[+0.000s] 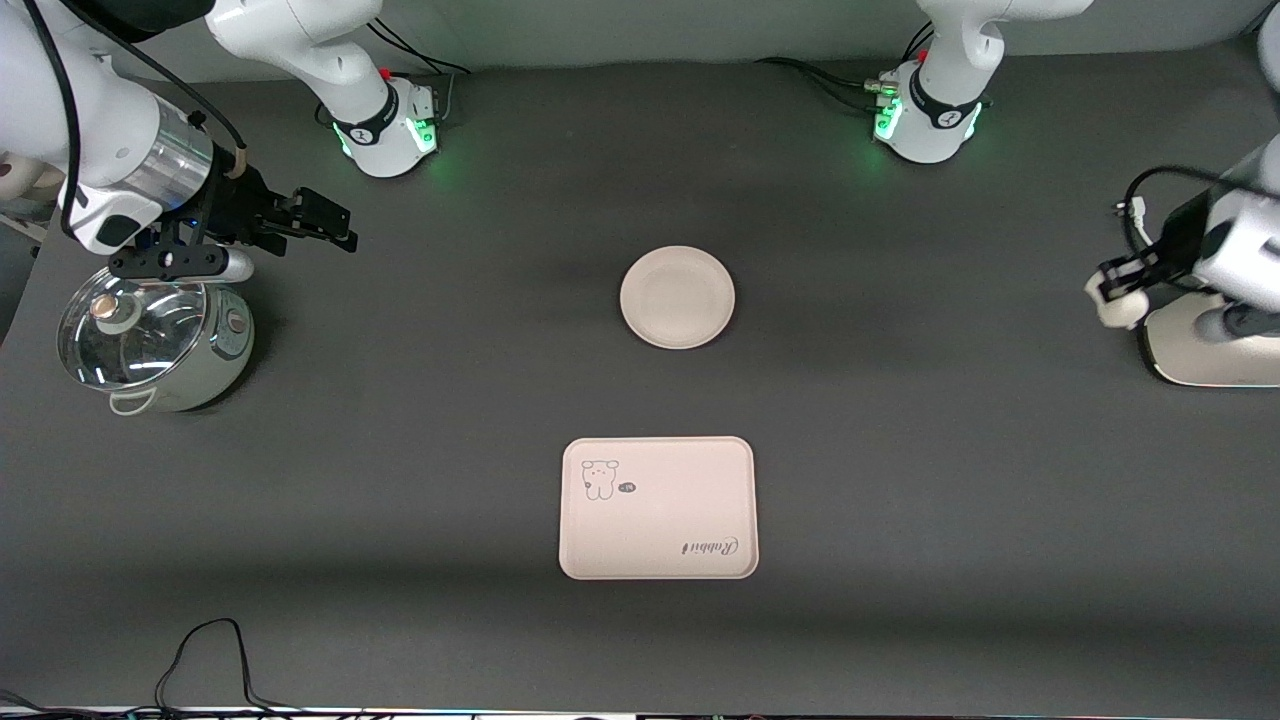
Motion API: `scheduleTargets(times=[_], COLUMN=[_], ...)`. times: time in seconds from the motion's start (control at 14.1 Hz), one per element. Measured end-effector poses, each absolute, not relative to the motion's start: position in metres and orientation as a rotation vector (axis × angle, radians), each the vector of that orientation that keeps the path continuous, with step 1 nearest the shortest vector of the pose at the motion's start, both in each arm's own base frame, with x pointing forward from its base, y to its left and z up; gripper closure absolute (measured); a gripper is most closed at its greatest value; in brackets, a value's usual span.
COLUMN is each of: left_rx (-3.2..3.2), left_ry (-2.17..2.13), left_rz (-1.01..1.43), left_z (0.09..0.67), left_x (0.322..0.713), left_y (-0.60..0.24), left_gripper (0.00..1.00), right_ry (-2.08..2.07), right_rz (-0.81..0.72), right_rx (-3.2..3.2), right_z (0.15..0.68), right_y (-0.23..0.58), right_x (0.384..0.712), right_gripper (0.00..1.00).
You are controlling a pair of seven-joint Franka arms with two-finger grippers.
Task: Place bun in plate and plate on tray
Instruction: 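Lift the bun with the left gripper while the right gripper advances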
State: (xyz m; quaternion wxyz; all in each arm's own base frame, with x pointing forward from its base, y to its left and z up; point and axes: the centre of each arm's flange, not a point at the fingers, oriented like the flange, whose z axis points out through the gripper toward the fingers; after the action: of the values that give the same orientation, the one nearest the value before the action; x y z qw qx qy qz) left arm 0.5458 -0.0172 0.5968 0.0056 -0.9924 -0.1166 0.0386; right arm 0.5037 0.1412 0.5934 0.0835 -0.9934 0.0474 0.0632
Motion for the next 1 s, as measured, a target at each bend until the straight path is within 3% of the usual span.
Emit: scheduleTargets(times=[0.28, 0.71, 1.0], left_rx=[-3.104, -3.091, -3.078], left_ry=[-0.379, -0.551, -0.634], left_rz=[0.139, 0.11, 0.186], left_z=[0.596, 0.554, 0.493], left_x=[0.549, 0.526, 0.515], left_y=[-0.043, -0.262, -0.345], left_gripper=[0.92, 0.92, 0.92], right_ry=[0.128, 0.077, 0.075], right_rz=[0.171, 0.196, 0.188], right_rx=[-2.953, -2.896, -2.892], right_z=[0.585, 0.548, 0.533], right_y=[0.163, 0.227, 0.256], right_x=[0.506, 0.513, 0.511], right_gripper=[0.0, 0.0, 0.0])
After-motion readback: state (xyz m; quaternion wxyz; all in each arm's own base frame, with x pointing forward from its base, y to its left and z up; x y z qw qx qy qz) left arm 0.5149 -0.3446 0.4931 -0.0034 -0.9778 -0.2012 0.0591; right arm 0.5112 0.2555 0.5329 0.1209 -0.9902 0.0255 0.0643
